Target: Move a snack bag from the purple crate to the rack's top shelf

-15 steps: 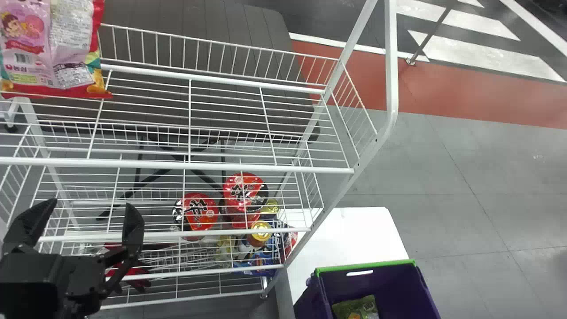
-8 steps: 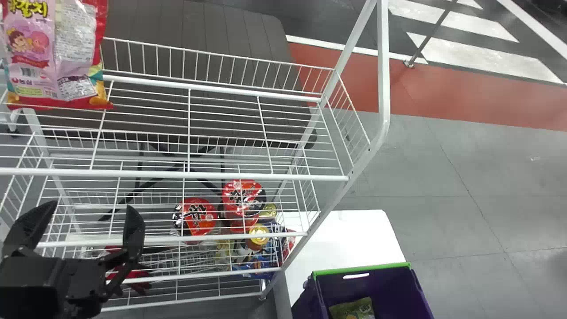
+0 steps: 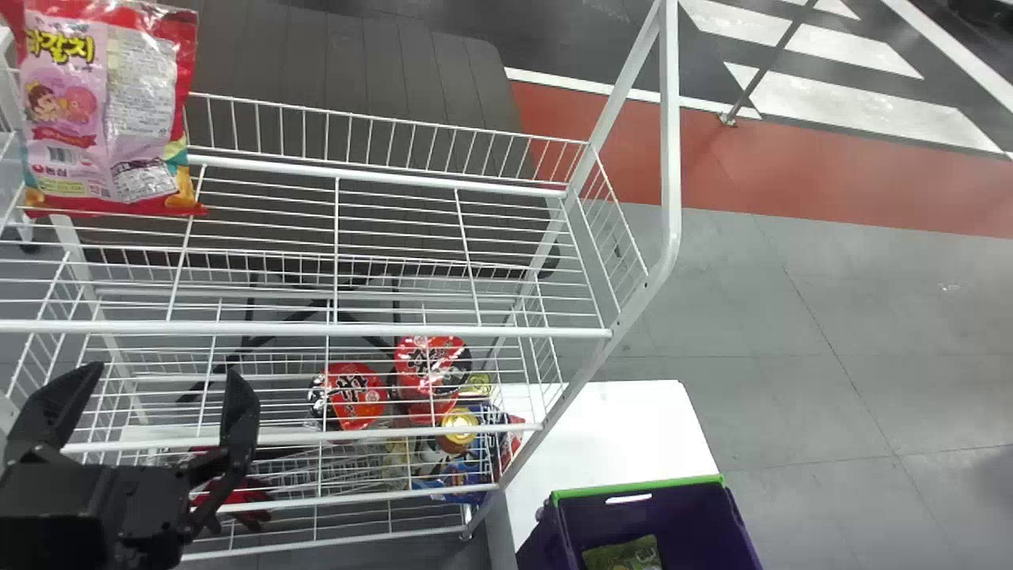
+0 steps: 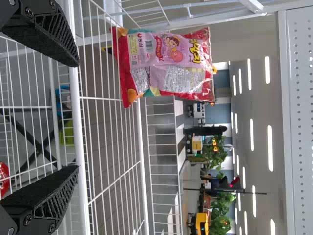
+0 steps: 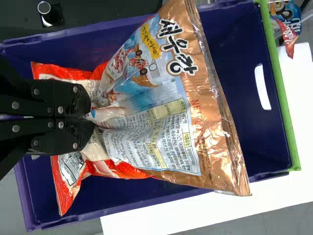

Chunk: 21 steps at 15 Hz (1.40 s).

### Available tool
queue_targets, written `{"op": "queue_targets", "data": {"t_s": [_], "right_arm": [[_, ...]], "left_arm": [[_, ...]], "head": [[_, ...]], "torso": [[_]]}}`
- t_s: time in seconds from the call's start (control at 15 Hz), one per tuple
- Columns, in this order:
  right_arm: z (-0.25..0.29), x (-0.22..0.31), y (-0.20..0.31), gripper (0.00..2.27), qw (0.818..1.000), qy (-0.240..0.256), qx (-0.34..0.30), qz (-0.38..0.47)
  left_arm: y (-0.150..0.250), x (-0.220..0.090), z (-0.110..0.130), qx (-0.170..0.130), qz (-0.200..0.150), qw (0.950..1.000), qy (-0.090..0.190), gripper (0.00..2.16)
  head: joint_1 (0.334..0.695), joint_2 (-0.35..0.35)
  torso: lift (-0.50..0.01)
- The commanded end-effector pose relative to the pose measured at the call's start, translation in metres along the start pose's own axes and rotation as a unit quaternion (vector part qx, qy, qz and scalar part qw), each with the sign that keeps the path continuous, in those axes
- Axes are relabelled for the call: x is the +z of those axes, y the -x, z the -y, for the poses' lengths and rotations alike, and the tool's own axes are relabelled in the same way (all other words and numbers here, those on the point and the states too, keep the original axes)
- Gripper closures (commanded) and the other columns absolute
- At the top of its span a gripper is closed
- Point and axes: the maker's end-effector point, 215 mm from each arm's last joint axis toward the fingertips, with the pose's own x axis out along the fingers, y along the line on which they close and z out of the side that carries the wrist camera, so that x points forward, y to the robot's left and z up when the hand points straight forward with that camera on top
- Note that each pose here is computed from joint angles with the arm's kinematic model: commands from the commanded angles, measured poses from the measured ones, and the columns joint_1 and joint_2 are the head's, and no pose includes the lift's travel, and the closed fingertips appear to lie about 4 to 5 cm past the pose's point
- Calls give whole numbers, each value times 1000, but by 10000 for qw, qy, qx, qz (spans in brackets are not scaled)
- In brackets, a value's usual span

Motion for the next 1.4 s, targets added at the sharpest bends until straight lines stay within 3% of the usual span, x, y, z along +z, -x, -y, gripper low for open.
{"op": "queue_targets", "data": {"t_s": [0.0, 0.67, 1.0, 1.33], "right_arm": [[-2, 0, -1, 2044, 10000, 13, 16, -7], [-5, 1, -2, 2044, 10000, 41, 70, 4], [-17, 11, 10, 2044, 9983, -200, 500, 211], [-69, 71, 70, 2040, 9826, -315, 1404, 1172]], "left_arm": [[0, 1, 0, 3, 6, 10000, 11, 56], [1, 0, 1, -4, 2, 10000, 3, 56], [2, 4, 1, -1, 33, 10000, -9, 56], [4, 2, 7, -37, 16, 10000, -57, 56]], "head": [[695, -350], [695, -350], [695, -350], [695, -350]], "torso": [[-17], [10], [2], [2]]}}
